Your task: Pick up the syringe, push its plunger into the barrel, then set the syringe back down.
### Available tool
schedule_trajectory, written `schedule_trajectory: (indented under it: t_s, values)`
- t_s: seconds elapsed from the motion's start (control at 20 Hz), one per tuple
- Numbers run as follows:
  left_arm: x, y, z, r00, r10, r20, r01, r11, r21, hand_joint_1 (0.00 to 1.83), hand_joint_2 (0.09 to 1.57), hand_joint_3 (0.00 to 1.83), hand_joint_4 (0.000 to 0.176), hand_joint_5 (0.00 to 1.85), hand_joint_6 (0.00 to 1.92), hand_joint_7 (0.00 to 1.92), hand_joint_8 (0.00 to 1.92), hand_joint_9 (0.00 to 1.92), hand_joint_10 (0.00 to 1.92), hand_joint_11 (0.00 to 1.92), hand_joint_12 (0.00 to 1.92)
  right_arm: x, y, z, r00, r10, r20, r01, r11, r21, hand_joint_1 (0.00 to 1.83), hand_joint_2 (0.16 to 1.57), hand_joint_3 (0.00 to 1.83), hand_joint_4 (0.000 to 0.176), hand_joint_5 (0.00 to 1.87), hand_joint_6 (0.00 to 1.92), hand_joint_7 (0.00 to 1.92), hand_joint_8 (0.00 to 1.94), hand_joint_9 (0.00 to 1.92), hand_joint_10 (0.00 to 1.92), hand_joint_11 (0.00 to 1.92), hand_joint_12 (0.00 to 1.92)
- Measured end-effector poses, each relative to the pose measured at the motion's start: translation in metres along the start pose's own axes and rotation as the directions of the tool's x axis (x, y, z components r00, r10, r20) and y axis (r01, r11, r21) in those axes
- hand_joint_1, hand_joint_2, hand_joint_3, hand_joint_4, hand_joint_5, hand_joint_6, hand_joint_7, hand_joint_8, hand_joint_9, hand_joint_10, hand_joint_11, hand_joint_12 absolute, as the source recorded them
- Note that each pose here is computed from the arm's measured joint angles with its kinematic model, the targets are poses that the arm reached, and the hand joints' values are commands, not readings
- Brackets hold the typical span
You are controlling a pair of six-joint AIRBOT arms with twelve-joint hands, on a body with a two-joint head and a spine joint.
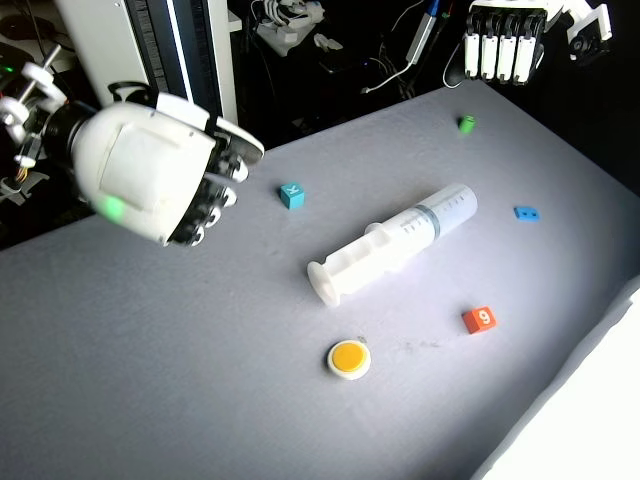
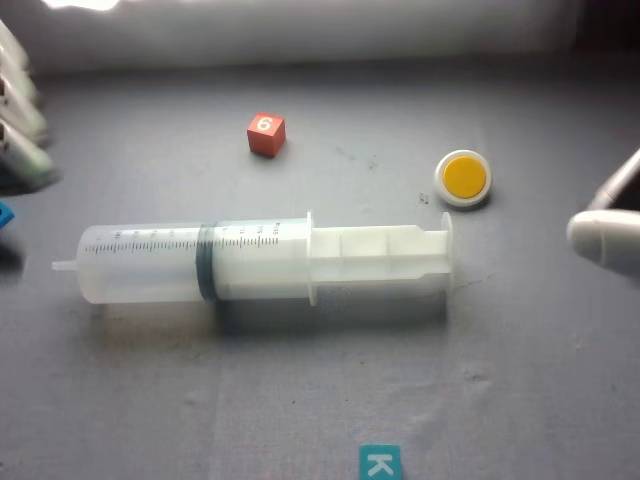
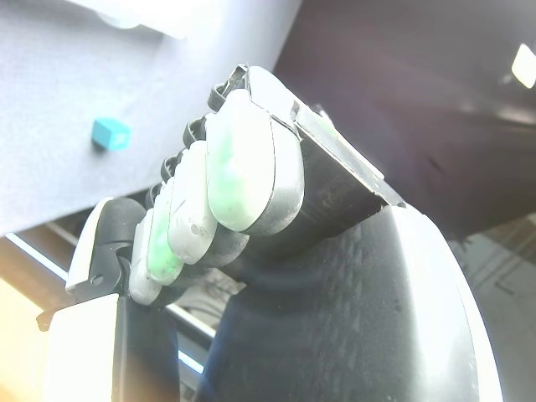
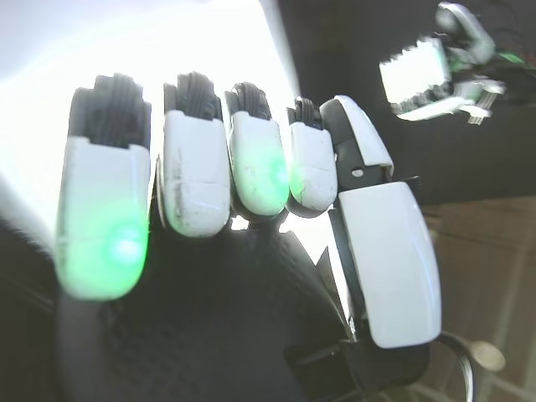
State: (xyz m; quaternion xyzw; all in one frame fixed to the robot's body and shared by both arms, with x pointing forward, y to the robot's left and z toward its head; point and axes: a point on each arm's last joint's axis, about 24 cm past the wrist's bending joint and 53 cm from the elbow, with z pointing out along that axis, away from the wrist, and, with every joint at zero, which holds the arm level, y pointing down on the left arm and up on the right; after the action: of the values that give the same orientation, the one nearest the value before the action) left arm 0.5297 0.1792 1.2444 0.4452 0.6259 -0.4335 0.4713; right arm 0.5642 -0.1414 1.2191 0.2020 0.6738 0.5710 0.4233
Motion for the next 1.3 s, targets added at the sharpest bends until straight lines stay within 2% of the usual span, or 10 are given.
schedule_trajectory:
  t_s: [0.1,0.3,0.5,0.65,0.7,0.85,1.0,1.15,1.25,1.3]
  values:
    - [0.005,-0.002,0.0,0.9998,0.003,-0.018,-0.003,1.0,0.008,0.0,1.22,0.01,0.0,0.02,0.01,0.02,0.0,0.01,0.0,0.0,0.07,0.001,0.002,0.001,1.0,0.003,0.0,-0.003,1.0,-0.008,0.0,1.27,0.04,0.0,0.0,0.0,0.0,0.0,0.0,0.0,0.0,0.0]
    - [0.005,-0.001,0.0,0.9998,0.004,-0.019,-0.004,1.0,0.005,0.0,1.21,0.0,0.0,0.07,0.0,0.05,0.0,0.03,0.0,0.0,0.1,-0.004,0.019,0.003,0.999,0.039,0.035,-0.036,0.996,-0.086,0.0,1.28,0.03,0.0,0.0,0.0,0.0,0.0,0.0,0.0,0.0,0.0]
    - [0.005,-0.002,0.001,0.9998,0.004,-0.021,-0.004,1.0,0.008,0.0,1.21,0.0,0.0,0.06,0.0,0.04,0.0,0.01,0.0,0.0,0.03,-0.004,0.02,0.003,0.998,0.053,0.035,-0.05,0.994,-0.094,0.0,1.28,0.02,0.0,0.0,0.0,0.0,0.0,0.0,0.0,0.0,0.0]
    - [0.004,-0.009,0.005,0.9999,0.0,-0.013,0.001,0.9994,0.034,0.86,1.07,0.0,0.0,0.0,0.0,0.0,0.0,0.0,0.0,0.05,0.06,-0.005,0.02,0.003,0.998,0.053,0.035,-0.05,0.994,-0.094,0.0,1.28,0.02,0.0,0.0,0.0,0.0,0.0,0.0,0.0,0.0,0.0]
    - [0.003,-0.011,0.005,0.9999,0.0,-0.01,0.001,0.9992,0.039,1.05,0.98,0.0,0.0,0.0,0.0,0.0,0.0,0.0,0.0,0.01,0.2,-0.005,0.02,0.003,0.998,0.054,0.036,-0.051,0.994,-0.093,0.0,1.28,0.02,0.0,0.0,0.0,0.0,0.0,0.0,0.0,0.0,0.0]
    - [0.007,-0.016,0.009,0.9998,-0.006,-0.021,0.007,0.9986,0.053,1.02,0.99,0.01,0.0,0.0,0.0,0.0,0.0,0.0,0.0,0.0,0.46,-0.001,0.019,0.003,0.999,0.031,0.019,-0.029,0.996,-0.087,0.0,1.27,0.01,0.0,0.0,0.0,0.0,0.0,0.0,0.0,0.0,0.0]
    - [0.009,-0.018,0.01,0.9996,-0.004,-0.028,0.006,0.9983,0.058,0.98,1.04,0.02,0.0,0.0,0.0,0.0,0.0,0.0,0.0,0.0,0.38,0.004,0.01,0.001,1.0,-0.02,-0.007,0.019,0.999,-0.048,0.0,1.28,0.01,0.0,0.0,0.0,0.0,0.0,0.0,0.0,0.0,0.0]
    - [0.008,-0.017,0.01,0.9996,-0.005,-0.027,0.006,0.9985,0.055,0.95,1.03,0.0,0.0,0.0,0.0,0.0,0.0,0.0,0.0,0.0,0.55,0.006,0.004,0.001,0.998,-0.059,-0.015,0.059,0.998,-0.025,0.0,1.28,0.01,0.0,0.0,0.0,0.0,0.0,0.0,0.0,0.0,0.0]
    - [0.009,-0.017,0.01,0.9996,-0.005,-0.027,0.007,0.9985,0.054,0.98,1.02,0.0,0.0,0.0,0.0,0.0,0.0,0.0,0.0,0.0,0.56,0.006,0.004,0.001,0.997,-0.073,-0.015,0.073,0.997,-0.024,0.0,1.28,0.01,0.0,0.01,0.0,0.01,0.0,0.0,0.0,0.0,0.0]
    - [0.009,-0.017,0.01,0.999,-0.031,-0.031,0.032,0.9981,0.053,0.96,1.03,0.0,0.0,0.0,0.0,0.0,0.0,0.0,0.0,0.0,0.58,0.006,0.004,0.001,0.997,-0.077,-0.016,0.077,0.997,-0.022,0.0,1.28,0.01,0.0,0.01,0.0,0.01,0.0,0.0,0.0,0.0,0.0]
